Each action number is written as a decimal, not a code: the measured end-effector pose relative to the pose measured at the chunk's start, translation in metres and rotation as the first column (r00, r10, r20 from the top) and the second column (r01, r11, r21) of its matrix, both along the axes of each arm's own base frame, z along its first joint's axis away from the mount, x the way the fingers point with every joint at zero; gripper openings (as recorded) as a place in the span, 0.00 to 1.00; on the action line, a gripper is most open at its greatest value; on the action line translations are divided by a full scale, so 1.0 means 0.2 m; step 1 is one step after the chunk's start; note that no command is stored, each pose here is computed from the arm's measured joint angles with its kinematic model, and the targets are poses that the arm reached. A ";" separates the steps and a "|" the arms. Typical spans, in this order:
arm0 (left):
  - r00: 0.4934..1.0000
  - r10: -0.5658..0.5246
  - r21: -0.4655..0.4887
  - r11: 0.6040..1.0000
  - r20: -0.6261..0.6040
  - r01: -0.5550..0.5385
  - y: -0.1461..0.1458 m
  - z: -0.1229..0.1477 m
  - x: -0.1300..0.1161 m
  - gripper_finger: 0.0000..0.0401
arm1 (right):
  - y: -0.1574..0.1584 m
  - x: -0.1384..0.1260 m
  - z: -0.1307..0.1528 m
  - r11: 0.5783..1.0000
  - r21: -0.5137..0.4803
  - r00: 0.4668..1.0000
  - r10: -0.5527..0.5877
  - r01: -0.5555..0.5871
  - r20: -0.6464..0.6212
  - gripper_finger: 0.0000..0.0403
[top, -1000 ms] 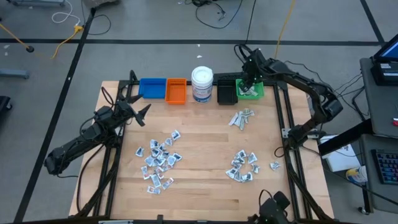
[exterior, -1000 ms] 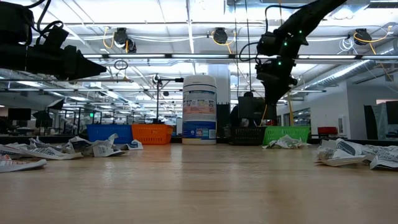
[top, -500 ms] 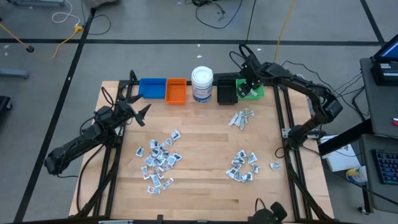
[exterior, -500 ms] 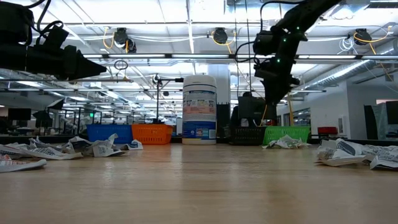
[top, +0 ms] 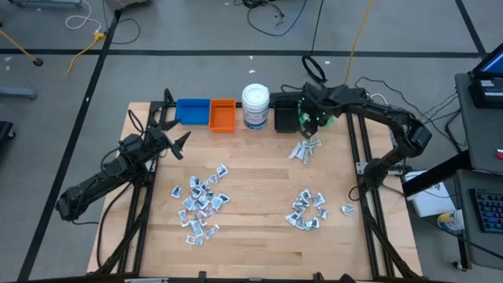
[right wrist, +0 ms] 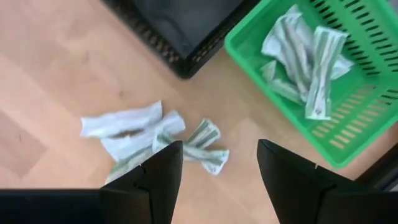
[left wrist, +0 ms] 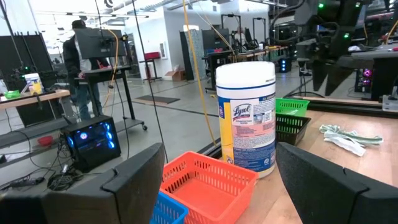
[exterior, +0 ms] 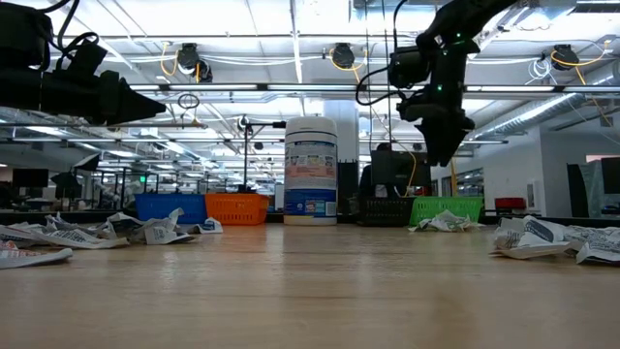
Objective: Pick & Place First Aid Supplies
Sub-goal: Put the bandage into the green bin
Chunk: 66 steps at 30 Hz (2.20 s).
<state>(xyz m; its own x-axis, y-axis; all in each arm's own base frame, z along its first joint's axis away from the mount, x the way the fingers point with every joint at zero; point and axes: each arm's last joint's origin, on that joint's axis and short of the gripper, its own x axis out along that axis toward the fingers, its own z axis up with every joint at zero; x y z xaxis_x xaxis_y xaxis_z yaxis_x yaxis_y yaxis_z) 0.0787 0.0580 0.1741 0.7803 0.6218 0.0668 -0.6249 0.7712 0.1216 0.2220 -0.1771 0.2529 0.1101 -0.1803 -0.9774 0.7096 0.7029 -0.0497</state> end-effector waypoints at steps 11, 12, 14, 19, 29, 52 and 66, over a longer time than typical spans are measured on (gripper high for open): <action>1.000 0.000 0.000 1.000 0.000 0.000 0.00 0.00 0.00 0.77 | 0.06 0.00 -0.01 0.991 0.042 0.989 0.127 -0.124 -0.072 0.50; 1.000 0.000 0.000 1.000 0.000 0.000 0.00 0.00 0.00 0.77 | 0.06 0.00 -0.01 0.991 0.047 0.989 0.127 -0.124 -0.077 0.50; 1.000 0.000 0.000 1.000 0.001 0.000 0.00 0.00 0.00 0.77 | 0.07 -0.01 -0.03 0.991 0.057 0.988 0.128 -0.123 -0.088 0.50; 1.000 0.000 0.000 1.000 0.000 0.000 0.00 0.00 0.00 0.77 | 0.09 -0.04 -0.12 0.985 0.096 0.978 0.157 -0.145 -0.135 0.50; 1.000 0.000 0.000 1.000 0.000 0.000 0.00 0.00 0.00 0.77 | 0.13 -0.09 -0.34 0.921 0.122 0.907 0.387 -0.370 -0.167 0.50; 1.000 0.000 0.000 1.000 0.001 0.000 0.00 0.00 0.00 0.77 | 0.18 -0.16 -0.54 0.868 0.107 0.853 0.496 -0.484 -0.164 0.03; 1.000 0.001 0.000 1.000 0.000 -0.001 0.00 0.00 0.00 0.77 | 0.20 -0.18 -0.26 0.881 0.232 0.861 0.459 -0.411 -0.220 0.00</action>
<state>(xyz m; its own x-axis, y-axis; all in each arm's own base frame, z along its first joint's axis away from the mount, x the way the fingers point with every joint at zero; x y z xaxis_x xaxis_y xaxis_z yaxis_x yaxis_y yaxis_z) 0.0786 0.0581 0.1741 0.7800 0.6222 0.0671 -0.6254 0.7708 0.1216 0.1863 -0.1374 0.2013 -0.1251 -0.0012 -0.9921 0.3068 0.9509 -0.0398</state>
